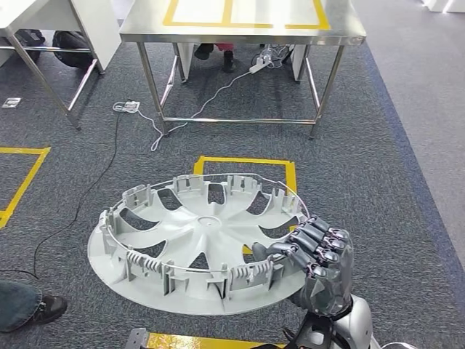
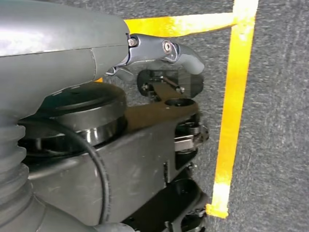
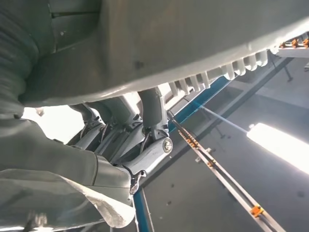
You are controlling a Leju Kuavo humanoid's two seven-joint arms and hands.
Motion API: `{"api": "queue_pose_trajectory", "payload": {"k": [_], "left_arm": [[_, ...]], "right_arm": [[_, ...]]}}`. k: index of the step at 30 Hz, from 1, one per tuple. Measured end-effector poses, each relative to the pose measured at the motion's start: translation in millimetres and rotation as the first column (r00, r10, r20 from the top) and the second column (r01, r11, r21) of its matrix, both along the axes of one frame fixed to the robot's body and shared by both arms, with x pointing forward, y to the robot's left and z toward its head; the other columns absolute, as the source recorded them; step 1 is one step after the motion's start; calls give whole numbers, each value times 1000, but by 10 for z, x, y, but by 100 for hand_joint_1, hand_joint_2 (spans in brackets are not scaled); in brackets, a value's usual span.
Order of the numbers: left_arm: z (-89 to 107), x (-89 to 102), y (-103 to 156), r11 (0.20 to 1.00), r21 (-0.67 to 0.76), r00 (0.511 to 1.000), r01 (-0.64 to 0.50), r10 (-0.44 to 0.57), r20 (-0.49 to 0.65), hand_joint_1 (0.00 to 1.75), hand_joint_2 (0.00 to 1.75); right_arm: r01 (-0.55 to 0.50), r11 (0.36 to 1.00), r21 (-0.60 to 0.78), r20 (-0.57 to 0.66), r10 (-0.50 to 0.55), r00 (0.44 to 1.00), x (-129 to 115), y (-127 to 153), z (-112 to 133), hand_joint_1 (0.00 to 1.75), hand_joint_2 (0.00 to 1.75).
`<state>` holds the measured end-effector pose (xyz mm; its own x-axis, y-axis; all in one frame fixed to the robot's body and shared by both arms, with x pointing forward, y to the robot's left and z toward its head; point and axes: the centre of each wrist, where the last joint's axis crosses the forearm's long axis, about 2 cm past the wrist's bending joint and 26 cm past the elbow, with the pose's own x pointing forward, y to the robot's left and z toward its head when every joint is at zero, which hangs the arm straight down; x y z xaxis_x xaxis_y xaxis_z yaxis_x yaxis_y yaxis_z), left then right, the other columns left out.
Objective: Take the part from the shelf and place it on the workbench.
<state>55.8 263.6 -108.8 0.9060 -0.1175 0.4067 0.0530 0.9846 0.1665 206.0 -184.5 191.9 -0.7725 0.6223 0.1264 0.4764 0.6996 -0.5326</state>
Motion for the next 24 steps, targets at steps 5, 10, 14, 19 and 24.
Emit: {"api": "queue_pose_trajectory", "payload": {"k": [5, 10, 14, 19, 24], "left_arm": [[3, 17, -21, 1000, -5, 1000, 0, 0, 0, 0, 175], [3, 17, -20, 1000, -6, 1000, -1, 1, -2, 0, 175], [3, 17, -15, 1000, -5, 1000, -2, 2, -2, 0, 175], [2, 17, -6, 1000, -6, 1000, -1, 1, 0, 0, 175], [2, 17, 4, 1000, -5, 1000, -1, 1, 2, 0, 175]], "right_arm": [[-3, 1000, -23, 19, 4, 1000, -4, -2, -3, 175, 175], [-4, 1000, -28, 25, 5, 1000, -1, -5, -1, 175, 175], [-5, 1000, -29, 26, 5, 1000, -1, -6, -1, 175, 175], [-3, 999, -33, 29, 4, 1000, 0, -8, 0, 175, 175], [-3, 999, -34, 29, 4, 1000, 0, -7, 0, 175, 175]]}}
